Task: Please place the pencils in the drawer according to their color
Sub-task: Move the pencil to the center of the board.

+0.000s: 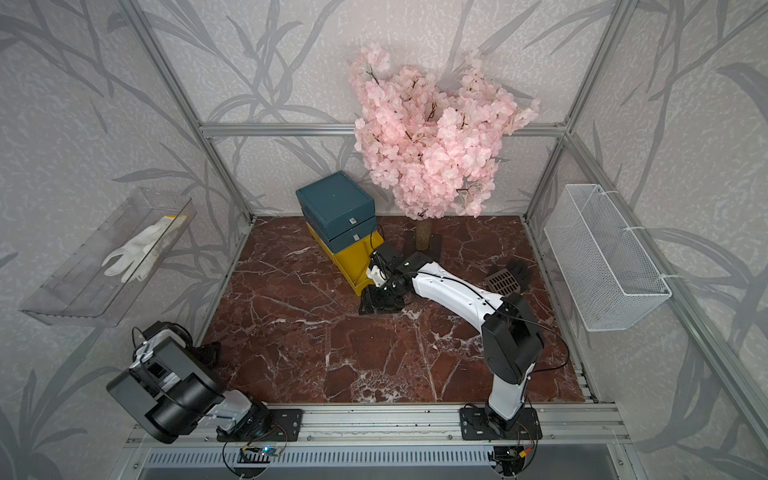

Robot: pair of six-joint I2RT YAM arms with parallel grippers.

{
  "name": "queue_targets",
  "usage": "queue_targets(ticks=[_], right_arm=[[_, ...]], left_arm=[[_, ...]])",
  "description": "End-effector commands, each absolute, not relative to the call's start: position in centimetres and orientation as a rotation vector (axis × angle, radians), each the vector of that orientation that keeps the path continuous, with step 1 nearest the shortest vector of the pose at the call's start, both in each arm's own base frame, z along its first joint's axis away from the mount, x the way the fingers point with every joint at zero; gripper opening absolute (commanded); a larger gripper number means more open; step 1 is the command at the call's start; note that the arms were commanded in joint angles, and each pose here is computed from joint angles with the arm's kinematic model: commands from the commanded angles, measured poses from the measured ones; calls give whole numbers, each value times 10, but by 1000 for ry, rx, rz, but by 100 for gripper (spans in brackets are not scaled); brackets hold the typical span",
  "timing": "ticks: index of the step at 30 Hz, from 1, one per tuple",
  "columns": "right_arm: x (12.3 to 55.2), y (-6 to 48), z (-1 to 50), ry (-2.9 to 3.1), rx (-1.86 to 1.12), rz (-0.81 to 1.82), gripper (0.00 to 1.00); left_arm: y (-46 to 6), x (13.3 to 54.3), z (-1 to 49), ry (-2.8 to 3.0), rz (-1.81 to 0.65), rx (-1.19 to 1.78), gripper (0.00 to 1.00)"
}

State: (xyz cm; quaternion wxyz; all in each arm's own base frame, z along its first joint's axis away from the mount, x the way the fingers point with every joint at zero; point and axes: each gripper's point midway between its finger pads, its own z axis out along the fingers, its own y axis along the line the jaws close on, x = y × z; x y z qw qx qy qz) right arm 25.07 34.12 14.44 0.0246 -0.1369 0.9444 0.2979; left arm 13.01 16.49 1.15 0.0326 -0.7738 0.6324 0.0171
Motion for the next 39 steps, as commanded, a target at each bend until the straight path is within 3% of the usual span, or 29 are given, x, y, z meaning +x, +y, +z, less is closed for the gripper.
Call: queue_targets(ticks=[1,13,20,28,35,39], right_arm=[[252,338,159,2869,-393,939,60],[245,318,161,2827,-269,923,60],[247,326,162,2778,-236,932,60],[227,364,154,2741,-337,953,60],[208,375,155,2706,-357,1007,60],[204,367,156,2677,-374,1005,60]], left_arm=[[149,167,-3,2023,-45,-2269,100],[46,295,-8,2322,-246,-1818,100],[-38,365,30,2480,-615,-1420,100],[-17,309,82,2577,-399,-1223,100],[19,228,69,2564,-162,-1400,100],[34,203,61,2486,-159,-1511,100]])
